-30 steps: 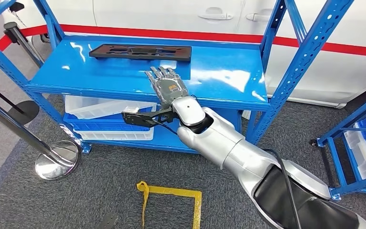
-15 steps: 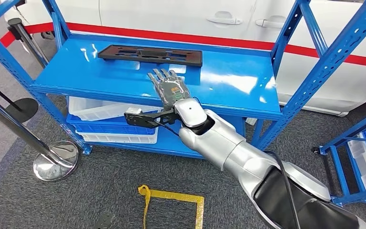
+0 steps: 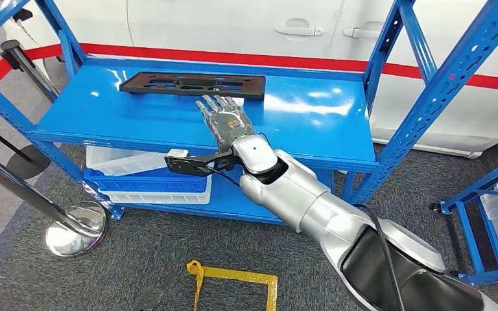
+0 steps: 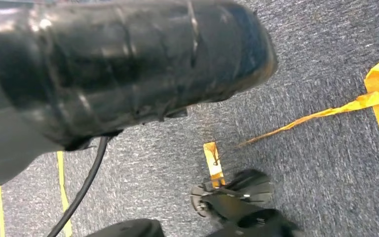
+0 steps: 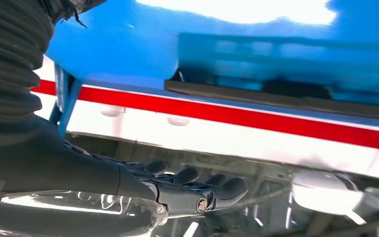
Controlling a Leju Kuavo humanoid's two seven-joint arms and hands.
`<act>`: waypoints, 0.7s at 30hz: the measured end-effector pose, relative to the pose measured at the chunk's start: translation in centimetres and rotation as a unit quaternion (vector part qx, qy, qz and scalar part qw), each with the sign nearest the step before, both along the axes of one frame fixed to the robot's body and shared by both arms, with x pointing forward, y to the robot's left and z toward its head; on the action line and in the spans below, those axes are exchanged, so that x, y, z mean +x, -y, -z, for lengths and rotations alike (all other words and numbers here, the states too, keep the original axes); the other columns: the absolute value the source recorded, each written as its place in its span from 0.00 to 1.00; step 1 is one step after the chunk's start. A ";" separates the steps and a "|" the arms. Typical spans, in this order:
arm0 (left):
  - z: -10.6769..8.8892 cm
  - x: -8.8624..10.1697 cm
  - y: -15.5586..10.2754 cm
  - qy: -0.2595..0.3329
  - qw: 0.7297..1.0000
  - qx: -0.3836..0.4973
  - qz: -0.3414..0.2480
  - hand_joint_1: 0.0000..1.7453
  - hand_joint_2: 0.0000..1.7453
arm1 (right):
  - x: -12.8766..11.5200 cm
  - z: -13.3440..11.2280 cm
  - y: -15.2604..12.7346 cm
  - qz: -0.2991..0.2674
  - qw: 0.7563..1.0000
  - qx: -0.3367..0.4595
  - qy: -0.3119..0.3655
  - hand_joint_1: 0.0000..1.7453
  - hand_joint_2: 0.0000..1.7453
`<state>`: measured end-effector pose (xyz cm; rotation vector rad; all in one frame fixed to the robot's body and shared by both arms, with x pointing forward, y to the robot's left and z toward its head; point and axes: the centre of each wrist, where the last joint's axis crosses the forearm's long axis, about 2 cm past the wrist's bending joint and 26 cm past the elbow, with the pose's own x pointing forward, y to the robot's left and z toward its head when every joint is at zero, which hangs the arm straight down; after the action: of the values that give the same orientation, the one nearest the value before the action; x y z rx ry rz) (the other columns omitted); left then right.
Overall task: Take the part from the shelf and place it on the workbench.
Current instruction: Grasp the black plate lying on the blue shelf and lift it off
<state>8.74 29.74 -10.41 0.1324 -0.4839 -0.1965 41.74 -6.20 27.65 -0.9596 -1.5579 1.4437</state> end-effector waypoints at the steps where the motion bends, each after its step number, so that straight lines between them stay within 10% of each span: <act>1: 0.0 -0.1 0.0 -0.001 1.000 0.000 0.000 0.00 0.00 | 0.0 0.1 0.0 0.000 1.000 0.000 -0.001 0.00 1.00; 21: 0.0 0.1 0.1 0.000 1.000 -0.004 0.001 0.00 0.00 | -0.1 0.6 0.0 0.001 1.000 -0.004 -0.004 0.00 1.00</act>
<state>8.88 29.68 -10.38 0.1244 -0.4839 -0.1969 41.64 -6.18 27.01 -0.9588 -1.5470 1.4517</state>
